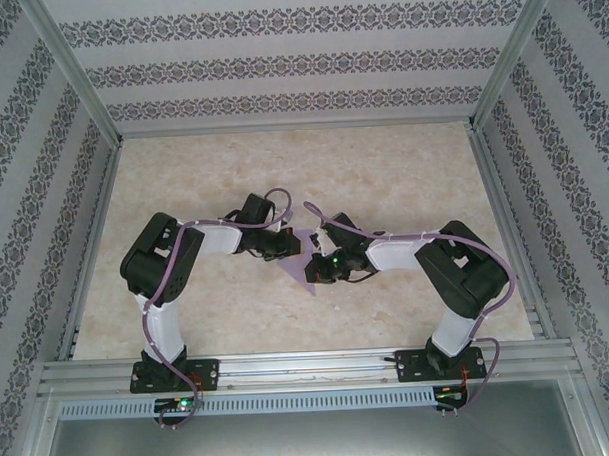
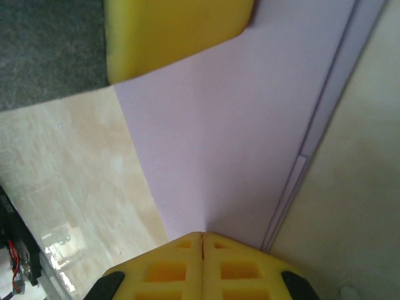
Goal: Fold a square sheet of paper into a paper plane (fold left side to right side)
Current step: Fourth fold the wing at the center of the table.
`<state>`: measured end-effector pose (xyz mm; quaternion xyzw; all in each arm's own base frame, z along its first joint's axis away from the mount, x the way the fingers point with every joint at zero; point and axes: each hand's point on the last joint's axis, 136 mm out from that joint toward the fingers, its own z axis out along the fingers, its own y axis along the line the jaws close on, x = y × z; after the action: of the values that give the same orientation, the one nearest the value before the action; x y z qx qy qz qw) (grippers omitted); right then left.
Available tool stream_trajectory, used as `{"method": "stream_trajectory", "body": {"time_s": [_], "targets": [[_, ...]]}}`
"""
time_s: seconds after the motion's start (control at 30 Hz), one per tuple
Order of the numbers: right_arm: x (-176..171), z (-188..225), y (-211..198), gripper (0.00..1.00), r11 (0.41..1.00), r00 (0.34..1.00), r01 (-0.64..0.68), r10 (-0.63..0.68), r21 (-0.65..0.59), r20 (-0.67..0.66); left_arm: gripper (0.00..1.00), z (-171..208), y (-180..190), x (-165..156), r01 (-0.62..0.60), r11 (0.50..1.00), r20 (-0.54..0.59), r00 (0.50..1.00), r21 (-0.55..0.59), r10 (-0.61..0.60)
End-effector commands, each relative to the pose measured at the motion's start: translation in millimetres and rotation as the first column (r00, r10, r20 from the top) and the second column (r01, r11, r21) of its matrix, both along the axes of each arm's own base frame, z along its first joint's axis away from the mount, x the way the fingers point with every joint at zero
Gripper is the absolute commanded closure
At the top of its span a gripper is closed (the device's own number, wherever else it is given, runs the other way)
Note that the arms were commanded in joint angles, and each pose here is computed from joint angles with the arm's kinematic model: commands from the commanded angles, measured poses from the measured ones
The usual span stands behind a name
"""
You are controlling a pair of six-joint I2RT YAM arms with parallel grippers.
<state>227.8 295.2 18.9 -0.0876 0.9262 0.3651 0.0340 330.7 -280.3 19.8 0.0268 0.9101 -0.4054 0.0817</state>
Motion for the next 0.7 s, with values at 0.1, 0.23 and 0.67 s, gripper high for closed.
{"method": "stream_trajectory", "body": {"time_s": [0.1, 0.23, 0.67], "targets": [[7, 41, 12, 1.00, 0.993, 1.000, -0.001, 0.000, 0.115, 0.008, 1.00, -37, 17, -13, -0.040, 0.994, -0.062, 0.997, 0.103, 0.047], [9, 37, 16, 1.00, 0.993, 1.000, -0.004, 0.004, 0.116, -0.002, 1.00, -37, 17, -13, -0.039, 0.994, -0.059, 0.997, 0.100, 0.046], [19, 7, 17, 1.00, 0.999, 1.000, 0.023, -0.022, 0.040, -0.015, 1.00, -36, 17, -13, -0.043, 0.993, -0.061, 0.997, 0.106, 0.050]]}}
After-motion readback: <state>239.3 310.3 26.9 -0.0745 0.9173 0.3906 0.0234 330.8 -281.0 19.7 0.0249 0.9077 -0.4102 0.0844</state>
